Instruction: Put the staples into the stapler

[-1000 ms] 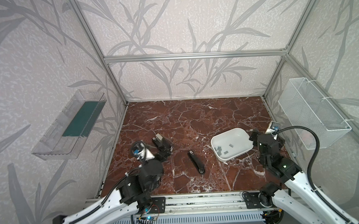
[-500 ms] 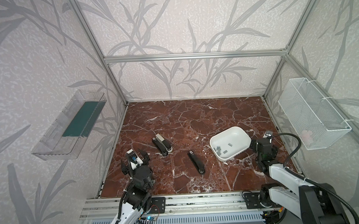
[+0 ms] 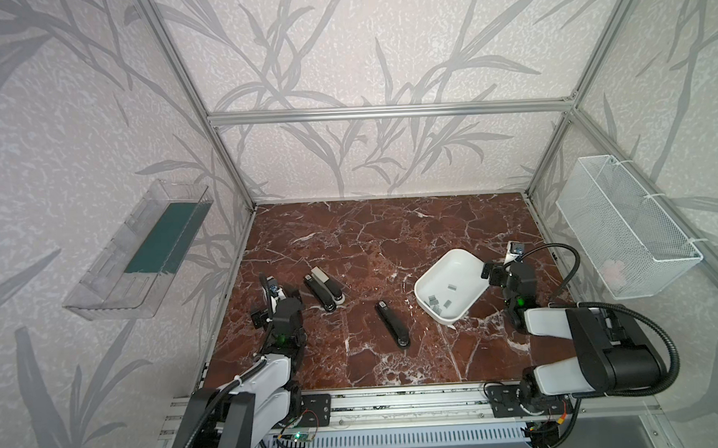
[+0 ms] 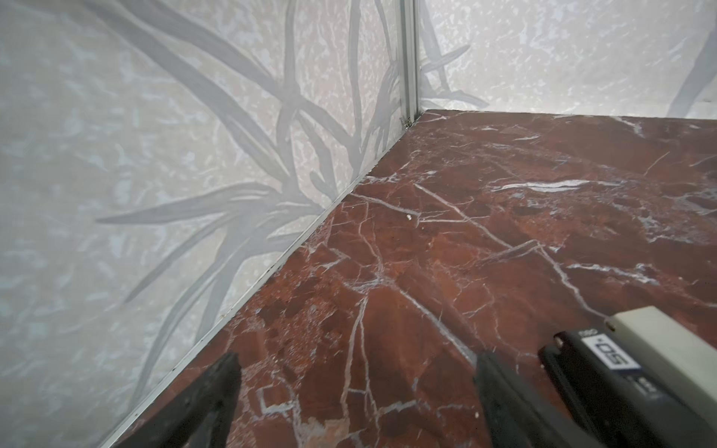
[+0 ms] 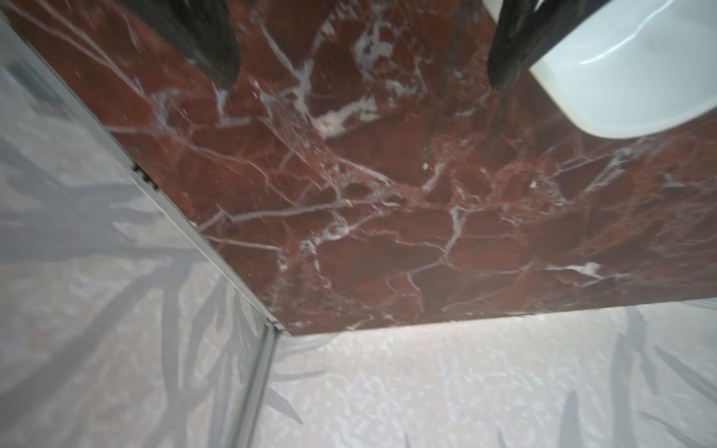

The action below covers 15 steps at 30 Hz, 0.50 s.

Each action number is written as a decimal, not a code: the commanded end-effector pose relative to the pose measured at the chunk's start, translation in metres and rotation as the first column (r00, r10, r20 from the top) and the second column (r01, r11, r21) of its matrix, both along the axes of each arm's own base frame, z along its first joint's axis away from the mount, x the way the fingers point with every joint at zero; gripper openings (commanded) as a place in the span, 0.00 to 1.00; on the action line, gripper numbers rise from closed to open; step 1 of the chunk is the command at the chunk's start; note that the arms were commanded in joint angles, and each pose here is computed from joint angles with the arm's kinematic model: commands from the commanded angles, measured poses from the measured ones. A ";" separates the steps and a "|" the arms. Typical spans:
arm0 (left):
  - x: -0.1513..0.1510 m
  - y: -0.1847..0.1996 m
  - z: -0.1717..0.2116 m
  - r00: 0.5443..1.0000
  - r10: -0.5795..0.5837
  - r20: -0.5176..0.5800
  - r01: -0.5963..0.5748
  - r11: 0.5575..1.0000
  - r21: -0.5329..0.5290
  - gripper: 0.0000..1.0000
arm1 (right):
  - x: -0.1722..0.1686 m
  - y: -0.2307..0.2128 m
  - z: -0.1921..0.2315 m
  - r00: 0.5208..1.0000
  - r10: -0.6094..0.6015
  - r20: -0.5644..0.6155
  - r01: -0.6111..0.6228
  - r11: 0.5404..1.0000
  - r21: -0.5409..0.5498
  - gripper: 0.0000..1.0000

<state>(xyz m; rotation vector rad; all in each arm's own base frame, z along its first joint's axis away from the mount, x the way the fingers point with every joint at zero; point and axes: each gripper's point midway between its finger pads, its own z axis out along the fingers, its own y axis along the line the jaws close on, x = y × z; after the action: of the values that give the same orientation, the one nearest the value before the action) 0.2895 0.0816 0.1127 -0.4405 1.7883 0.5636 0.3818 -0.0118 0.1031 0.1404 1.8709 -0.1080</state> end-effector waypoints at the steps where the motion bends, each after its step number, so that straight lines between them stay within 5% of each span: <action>1: 0.031 -0.011 0.032 0.987 -0.070 0.148 0.073 0.997 -0.018 0.95 | 0.010 0.032 -0.006 0.981 0.191 0.041 -0.189 0.981 -0.042 0.99; 4: 0.045 -0.015 0.030 0.982 -0.105 0.157 0.108 0.994 -0.014 0.96 | 0.006 0.022 -0.011 0.990 0.128 -0.053 -0.130 0.991 -0.026 0.99; 15: 0.095 -0.017 -0.013 0.981 -0.190 0.034 0.192 0.975 -0.113 0.99 | 0.012 0.027 -0.010 0.989 0.141 -0.052 -0.144 0.988 -0.048 0.99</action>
<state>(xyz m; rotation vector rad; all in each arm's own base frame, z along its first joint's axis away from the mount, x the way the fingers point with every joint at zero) 0.3733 0.0698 0.0938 -0.3698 1.8289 0.3650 0.3899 0.0130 0.0833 -0.0184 1.9389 -0.0612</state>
